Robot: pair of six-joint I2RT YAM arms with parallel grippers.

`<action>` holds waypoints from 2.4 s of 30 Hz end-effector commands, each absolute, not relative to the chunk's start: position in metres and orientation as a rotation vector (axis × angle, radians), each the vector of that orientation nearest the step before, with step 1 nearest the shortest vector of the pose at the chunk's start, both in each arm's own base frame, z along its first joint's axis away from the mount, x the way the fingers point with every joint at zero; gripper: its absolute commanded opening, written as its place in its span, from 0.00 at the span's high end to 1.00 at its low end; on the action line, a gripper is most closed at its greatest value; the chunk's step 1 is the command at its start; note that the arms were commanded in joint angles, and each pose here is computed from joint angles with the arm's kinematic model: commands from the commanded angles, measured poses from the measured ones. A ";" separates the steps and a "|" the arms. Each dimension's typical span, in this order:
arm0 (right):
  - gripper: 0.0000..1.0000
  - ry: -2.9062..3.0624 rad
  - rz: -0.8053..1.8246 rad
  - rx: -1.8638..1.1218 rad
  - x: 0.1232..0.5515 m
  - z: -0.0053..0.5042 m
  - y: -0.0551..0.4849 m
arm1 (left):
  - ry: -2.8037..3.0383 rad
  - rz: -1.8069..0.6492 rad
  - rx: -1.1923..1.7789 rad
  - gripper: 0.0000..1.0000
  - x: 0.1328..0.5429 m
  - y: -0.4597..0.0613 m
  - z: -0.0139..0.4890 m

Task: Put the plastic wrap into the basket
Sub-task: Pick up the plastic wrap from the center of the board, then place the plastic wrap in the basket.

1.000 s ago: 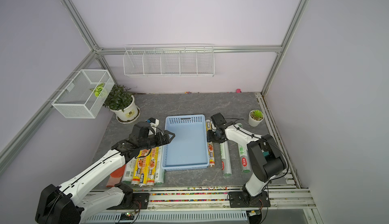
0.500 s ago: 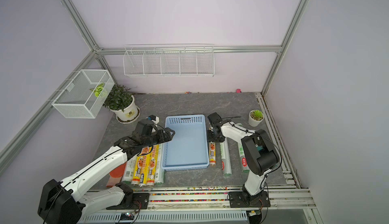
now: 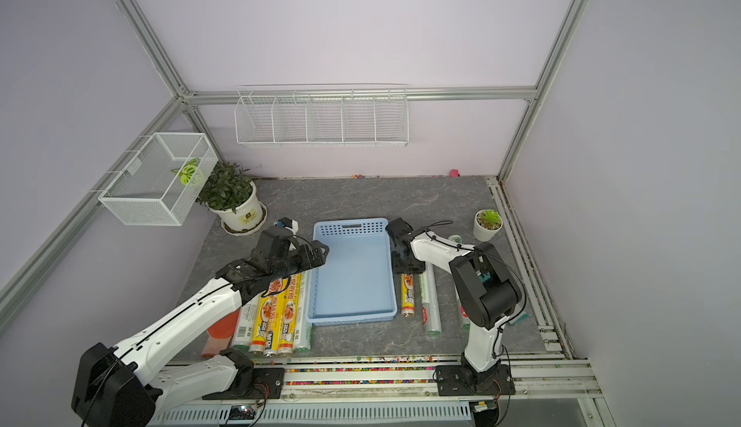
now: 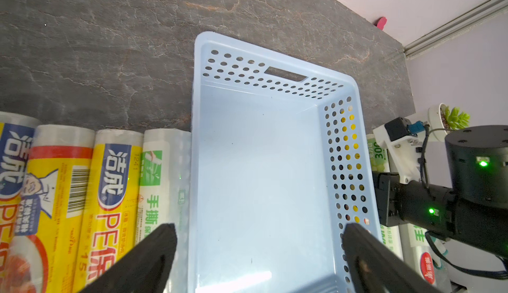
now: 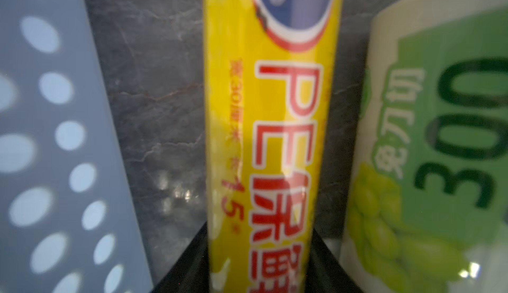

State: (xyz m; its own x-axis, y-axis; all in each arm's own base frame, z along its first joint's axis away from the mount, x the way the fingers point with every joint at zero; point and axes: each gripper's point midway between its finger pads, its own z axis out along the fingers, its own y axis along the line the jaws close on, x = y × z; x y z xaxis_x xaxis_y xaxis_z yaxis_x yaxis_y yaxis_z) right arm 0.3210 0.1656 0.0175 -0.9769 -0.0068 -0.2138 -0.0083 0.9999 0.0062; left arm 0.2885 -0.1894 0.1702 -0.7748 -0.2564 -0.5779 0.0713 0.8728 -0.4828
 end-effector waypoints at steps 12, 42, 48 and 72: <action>0.78 2.566 0.200 0.106 0.324 0.159 0.155 | 2.483 -0.691 -0.317 0.00 0.302 -0.162 0.166; 0.76 2.517 0.978 0.009 0.313 0.156 0.303 | 2.562 -1.118 -0.174 0.11 0.315 -0.246 0.124; 0.76 2.559 1.049 -0.021 0.319 0.138 0.341 | 2.534 -0.935 -0.234 0.07 0.318 -0.220 0.130; 0.72 2.784 0.923 -0.051 0.291 0.077 0.395 | 2.333 -0.733 -0.297 0.10 0.290 -0.157 0.165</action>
